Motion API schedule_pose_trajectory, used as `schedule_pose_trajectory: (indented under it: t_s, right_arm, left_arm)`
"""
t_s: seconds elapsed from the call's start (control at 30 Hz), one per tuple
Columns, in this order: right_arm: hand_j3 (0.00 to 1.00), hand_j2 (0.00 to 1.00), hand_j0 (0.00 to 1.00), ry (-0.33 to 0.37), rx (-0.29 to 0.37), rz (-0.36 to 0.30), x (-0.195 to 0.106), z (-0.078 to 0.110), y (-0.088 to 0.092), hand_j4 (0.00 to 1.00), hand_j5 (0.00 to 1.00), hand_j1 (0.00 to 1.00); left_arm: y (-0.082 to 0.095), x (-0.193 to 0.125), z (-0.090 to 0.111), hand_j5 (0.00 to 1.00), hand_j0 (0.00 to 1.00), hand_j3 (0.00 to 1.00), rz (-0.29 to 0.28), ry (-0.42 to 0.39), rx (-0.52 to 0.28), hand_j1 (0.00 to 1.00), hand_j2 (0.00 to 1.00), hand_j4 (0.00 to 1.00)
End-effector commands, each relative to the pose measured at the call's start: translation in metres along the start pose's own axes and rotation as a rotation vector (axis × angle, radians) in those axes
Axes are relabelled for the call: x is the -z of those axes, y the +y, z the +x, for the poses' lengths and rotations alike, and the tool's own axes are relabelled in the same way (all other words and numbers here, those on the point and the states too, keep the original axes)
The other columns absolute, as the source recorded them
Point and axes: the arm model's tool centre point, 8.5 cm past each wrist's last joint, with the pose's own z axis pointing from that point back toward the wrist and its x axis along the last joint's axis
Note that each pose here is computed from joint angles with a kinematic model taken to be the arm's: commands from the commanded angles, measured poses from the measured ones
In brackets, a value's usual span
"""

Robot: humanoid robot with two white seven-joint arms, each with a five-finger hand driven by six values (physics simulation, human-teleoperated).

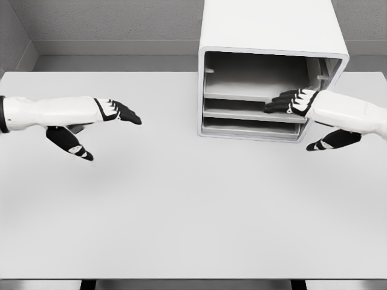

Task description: Slide open multi-storey tabletop storage cabinets and put open load switch and slide close multi-storey tabletop storage cabinets

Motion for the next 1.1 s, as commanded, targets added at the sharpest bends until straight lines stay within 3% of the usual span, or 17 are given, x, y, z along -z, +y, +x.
schedule_pose_trajectory:
  t_s: [0.0, 0.13, 0.23, 0.4, 0.47, 0.53, 0.6, 0.67, 0.8, 0.93, 1.07]
  right_arm:
    - [1.0, 1.0, 1.0, -0.005, 0.013, 0.002, 0.002, 0.0, 0.003, 1.0, 1.0, 1.0]
    - [1.0, 1.0, 1.0, -0.023, -0.004, -0.013, 0.009, 0.002, -0.006, 1.0, 1.0, 1.0]
    - [1.0, 1.0, 1.0, -0.106, 0.008, 0.05, 0.042, 0.012, 0.005, 1.0, 1.0, 1.0]
    - [1.0, 1.0, 1.0, -0.154, -0.013, 0.112, 0.062, 0.019, 0.005, 1.0, 1.0, 1.0]
    - [1.0, 1.0, 1.0, -0.14, -0.007, 0.116, 0.062, 0.013, 0.005, 1.0, 1.0, 1.0]
    - [1.0, 1.0, 1.0, -0.128, 0.001, 0.057, 0.059, 0.01, -0.003, 1.0, 1.0, 1.0]
    - [1.0, 1.0, 1.0, -0.111, 0.003, 0.041, 0.054, 0.006, -0.006, 1.0, 1.0, 1.0]
    - [1.0, 1.0, 1.0, -0.077, -0.005, 0.029, 0.047, -0.003, -0.014, 1.0, 1.0, 1.0]
    - [1.0, 1.0, 1.0, -0.06, -0.002, -0.004, 0.031, -0.002, -0.027, 1.0, 1.0, 1.0]
    - [1.0, 1.0, 1.0, -0.084, 0.004, 0.066, 0.042, 0.002, -0.016, 1.0, 1.0, 1.0]
    - [1.0, 1.0, 1.0, -0.101, 0.008, 0.07, 0.049, 0.004, -0.015, 1.0, 1.0, 1.0]
  left_arm:
    - [-0.004, -0.001, -0.005, 1.0, 1.0, 1.0, -0.055, 0.06, 0.086, 1.0, 1.0, 1.0]
    - [-0.002, -0.005, -0.009, 1.0, 1.0, 1.0, -0.063, 0.087, 0.104, 1.0, 1.0, 1.0]
    - [-0.006, -0.018, -0.024, 1.0, 1.0, 1.0, -0.053, 0.132, 0.057, 1.0, 1.0, 1.0]
    - [-0.005, -0.026, -0.035, 1.0, 1.0, 1.0, -0.08, 0.169, 0.04, 1.0, 1.0, 1.0]
    - [-0.002, -0.026, -0.035, 1.0, 1.0, 1.0, -0.076, 0.168, 0.047, 1.0, 1.0, 1.0]
    - [0.004, -0.026, -0.034, 1.0, 1.0, 1.0, -0.07, 0.173, 0.061, 1.0, 1.0, 1.0]
    - [0.007, -0.026, -0.044, 1.0, 1.0, 1.0, -0.059, 0.194, 0.053, 1.0, 1.0, 1.0]
    - [0.003, -0.023, -0.052, 1.0, 1.0, 1.0, -0.058, 0.206, 0.029, 1.0, 1.0, 1.0]
    - [-0.008, -0.023, -0.071, 1.0, 1.0, 1.0, -0.068, 0.251, -0.005, 1.0, 1.0, 1.0]
    - [-0.017, -0.032, -0.08, 1.0, 1.0, 1.0, -0.077, 0.287, -0.033, 1.0, 1.0, 1.0]
    - [-0.019, -0.04, -0.089, 1.0, 1.0, 1.0, -0.075, 0.322, -0.048, 1.0, 1.0, 1.0]
